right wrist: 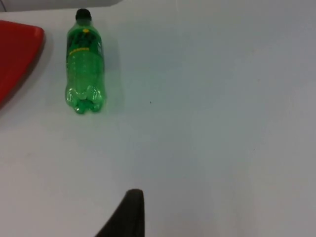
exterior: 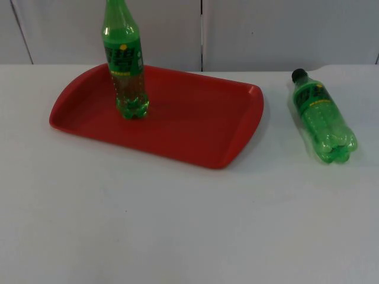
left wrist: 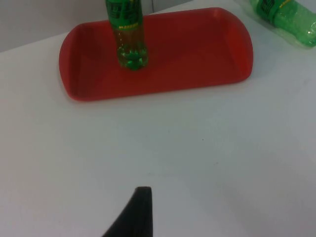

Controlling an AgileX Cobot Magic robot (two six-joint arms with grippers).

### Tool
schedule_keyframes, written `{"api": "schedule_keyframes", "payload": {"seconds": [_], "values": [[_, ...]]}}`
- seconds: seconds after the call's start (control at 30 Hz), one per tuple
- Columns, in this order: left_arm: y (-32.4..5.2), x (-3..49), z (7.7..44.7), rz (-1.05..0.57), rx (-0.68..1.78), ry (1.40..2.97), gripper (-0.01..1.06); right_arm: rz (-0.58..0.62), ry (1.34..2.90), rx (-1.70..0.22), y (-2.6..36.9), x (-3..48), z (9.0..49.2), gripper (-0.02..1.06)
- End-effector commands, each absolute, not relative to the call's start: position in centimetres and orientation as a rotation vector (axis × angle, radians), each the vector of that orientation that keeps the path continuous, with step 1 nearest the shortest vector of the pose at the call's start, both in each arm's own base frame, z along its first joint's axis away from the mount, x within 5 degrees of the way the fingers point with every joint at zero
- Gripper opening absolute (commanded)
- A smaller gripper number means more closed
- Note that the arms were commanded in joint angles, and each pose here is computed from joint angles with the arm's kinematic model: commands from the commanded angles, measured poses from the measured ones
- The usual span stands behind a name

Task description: Place the bottle upright on the tray.

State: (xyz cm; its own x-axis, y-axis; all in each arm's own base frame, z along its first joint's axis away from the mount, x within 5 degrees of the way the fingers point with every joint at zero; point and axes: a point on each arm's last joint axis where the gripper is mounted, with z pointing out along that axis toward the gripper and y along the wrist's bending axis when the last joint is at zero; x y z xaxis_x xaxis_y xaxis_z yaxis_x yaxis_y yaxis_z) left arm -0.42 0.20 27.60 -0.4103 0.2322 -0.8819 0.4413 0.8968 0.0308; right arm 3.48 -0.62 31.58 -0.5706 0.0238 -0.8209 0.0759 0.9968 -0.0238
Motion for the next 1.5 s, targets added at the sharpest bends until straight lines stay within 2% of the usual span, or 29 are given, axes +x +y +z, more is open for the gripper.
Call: {"api": "schedule_keyframes", "payload": {"seconds": [0.0, 0.37, 0.67, 0.8, 1.07, 1.2, 1.47], "values": [[0.2, -0.4, 27.5, -0.251, 0.491, 2.014, 1.05, -0.074, 2.202, 0.06, -0.6, 5.2, 32.2, 1.04], [0.2, -0.4, 27.5, -0.251, 0.491, 2.014, 1.05, -0.072, 2.367, 0.049, -0.8, 14.9, 33.6, 1.04], [0.2, -0.4, 27.5, -0.251, 0.491, 2.014, 1.05, -0.072, 2.533, 0.04, -1.0, 23.7, 32.2, 1.04], [0.2, -0.4, 27.5, -0.251, 0.491, 2.014, 1.05, -0.032, 2.599, 0.003, -0.8, 28.6, 31.2, 1.04], [0.2, -0.4, 27.5, -0.251, 0.491, 2.014, 1.05, 0.069, 2.717, -0.046, 0.1, 34.8, 29.2, 1.04], [0.2, -0.4, 27.5, -0.251, 0.491, 2.014, 1.05, 0.068, 2.786, -0.17, 2.8, 39.6, 28.0, 1.04], [0.2, -0.4, 27.5, -0.251, 0.491, 2.014, 1.05, 0.092, 2.827, -0.277, 7.0, 45.2, 25.5, 1.04]]}}
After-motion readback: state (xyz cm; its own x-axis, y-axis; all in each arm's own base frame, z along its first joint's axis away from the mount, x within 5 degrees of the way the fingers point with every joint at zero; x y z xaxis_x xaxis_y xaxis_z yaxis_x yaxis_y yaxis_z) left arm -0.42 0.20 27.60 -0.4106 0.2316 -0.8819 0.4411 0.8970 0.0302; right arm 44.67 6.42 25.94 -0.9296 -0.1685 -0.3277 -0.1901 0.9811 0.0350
